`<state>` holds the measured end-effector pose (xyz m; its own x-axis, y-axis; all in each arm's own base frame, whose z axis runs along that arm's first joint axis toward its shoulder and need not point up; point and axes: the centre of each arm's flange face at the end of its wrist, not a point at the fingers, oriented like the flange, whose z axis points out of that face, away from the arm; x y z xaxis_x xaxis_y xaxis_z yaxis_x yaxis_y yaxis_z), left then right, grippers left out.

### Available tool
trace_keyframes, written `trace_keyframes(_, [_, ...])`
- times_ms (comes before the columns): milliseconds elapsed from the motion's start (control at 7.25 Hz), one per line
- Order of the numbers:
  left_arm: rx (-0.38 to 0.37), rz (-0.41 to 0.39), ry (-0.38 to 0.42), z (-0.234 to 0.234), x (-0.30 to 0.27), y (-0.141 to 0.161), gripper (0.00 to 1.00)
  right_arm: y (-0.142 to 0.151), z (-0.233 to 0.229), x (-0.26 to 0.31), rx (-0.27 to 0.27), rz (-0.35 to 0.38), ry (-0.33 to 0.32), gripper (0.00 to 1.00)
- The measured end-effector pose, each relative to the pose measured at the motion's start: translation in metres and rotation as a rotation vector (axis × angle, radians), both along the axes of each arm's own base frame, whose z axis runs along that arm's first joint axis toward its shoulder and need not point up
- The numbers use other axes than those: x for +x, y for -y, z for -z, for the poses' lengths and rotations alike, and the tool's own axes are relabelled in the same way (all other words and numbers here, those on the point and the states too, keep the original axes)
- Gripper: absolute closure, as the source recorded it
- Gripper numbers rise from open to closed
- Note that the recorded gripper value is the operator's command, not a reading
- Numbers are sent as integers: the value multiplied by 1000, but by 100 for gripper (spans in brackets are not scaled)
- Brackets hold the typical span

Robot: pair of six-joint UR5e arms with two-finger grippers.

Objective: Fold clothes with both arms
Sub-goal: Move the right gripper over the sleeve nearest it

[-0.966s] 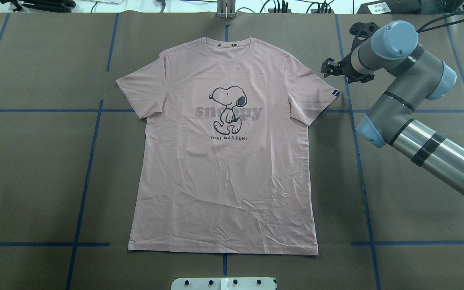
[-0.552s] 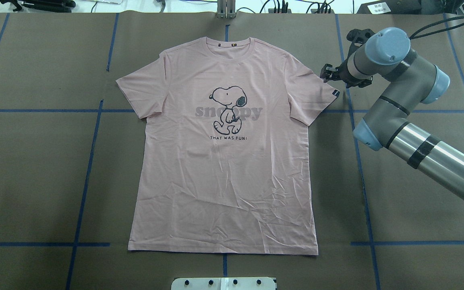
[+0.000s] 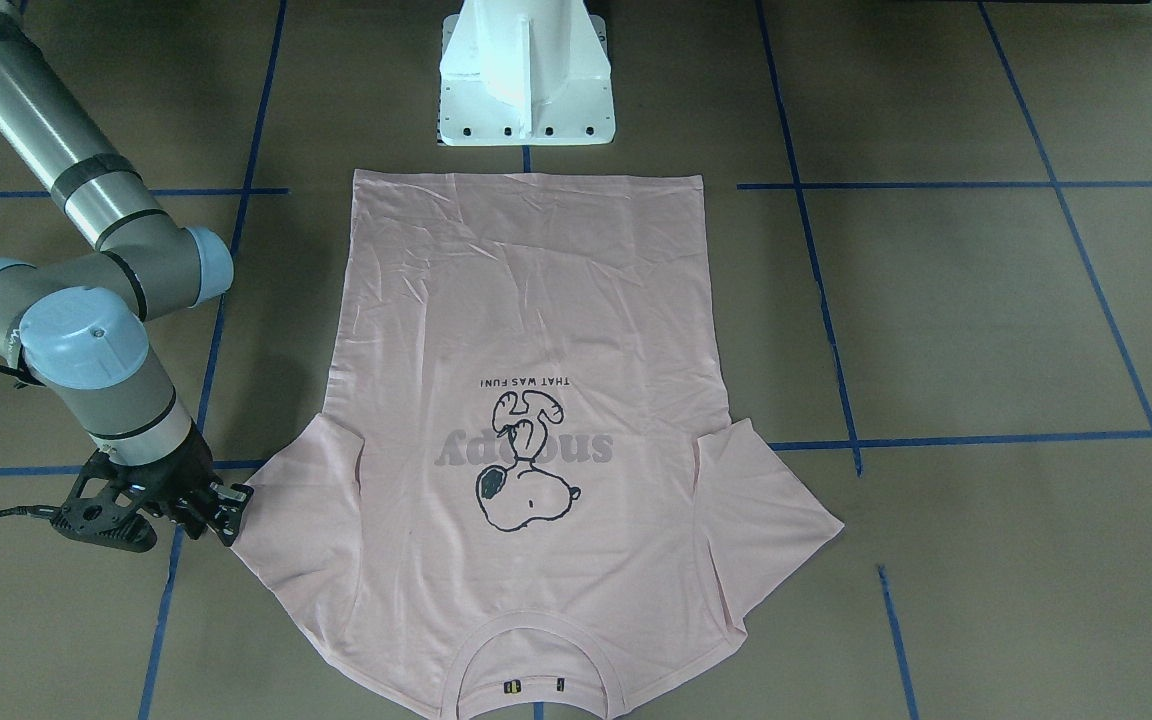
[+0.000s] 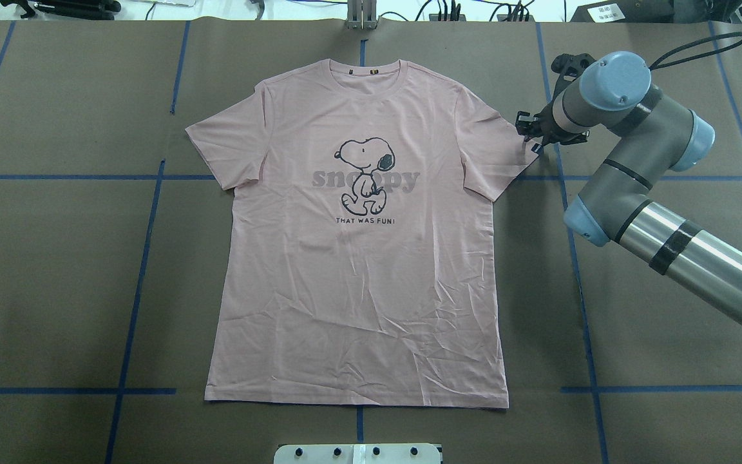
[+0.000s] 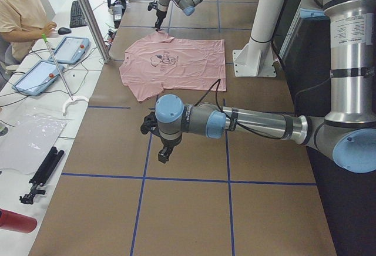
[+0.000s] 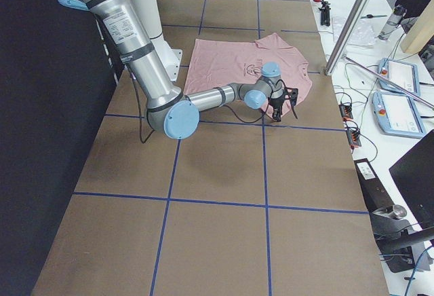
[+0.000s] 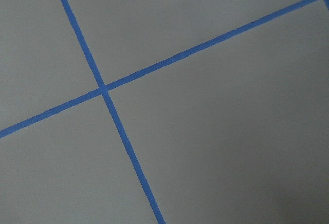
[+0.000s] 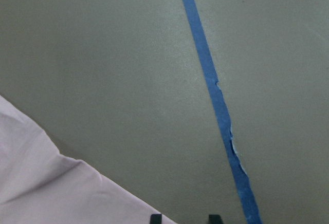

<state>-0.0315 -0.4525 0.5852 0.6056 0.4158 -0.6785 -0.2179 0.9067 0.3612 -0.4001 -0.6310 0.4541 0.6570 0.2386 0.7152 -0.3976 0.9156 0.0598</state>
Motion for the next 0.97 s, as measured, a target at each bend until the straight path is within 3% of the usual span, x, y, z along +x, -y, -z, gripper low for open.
trace_keyframes(414, [-4,0,0,-2,0,-1,0,-1,1,0,-1,-1,3,100])
trace_keyframes(966, [-8,0,0,-3,0,-2,0,-1,5,1,4,0,11,100])
